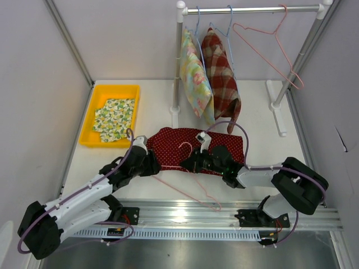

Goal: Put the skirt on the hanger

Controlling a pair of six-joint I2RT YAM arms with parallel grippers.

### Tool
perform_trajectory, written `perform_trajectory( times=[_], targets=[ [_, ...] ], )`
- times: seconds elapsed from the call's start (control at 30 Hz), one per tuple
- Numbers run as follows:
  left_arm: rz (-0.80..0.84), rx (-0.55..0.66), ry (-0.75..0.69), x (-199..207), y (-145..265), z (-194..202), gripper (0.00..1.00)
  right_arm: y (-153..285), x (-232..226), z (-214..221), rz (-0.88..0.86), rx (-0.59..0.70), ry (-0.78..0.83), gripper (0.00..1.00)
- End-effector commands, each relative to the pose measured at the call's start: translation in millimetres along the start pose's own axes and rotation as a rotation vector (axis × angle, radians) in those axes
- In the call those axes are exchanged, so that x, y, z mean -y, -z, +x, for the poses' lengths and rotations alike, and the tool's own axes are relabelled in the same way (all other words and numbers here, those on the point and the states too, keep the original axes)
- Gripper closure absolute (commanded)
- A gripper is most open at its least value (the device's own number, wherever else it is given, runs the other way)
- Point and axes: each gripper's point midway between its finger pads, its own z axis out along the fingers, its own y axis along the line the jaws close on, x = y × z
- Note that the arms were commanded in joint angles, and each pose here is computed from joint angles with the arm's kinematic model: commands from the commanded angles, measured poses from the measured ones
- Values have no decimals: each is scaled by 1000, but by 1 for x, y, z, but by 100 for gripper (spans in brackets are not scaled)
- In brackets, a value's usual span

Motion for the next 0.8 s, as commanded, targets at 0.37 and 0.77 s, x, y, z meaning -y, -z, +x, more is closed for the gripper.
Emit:
perform_trajectory(
  times=[0.37, 0.77],
  targets=[
    [-55, 39, -34, -6, -36, -3, 45, -14, 11, -18, -12, 72, -7, 100],
    [-91, -9, -51, -4, -52, 0, 49, -18, 23, -20, 6, 70, -18, 100]
  ],
)
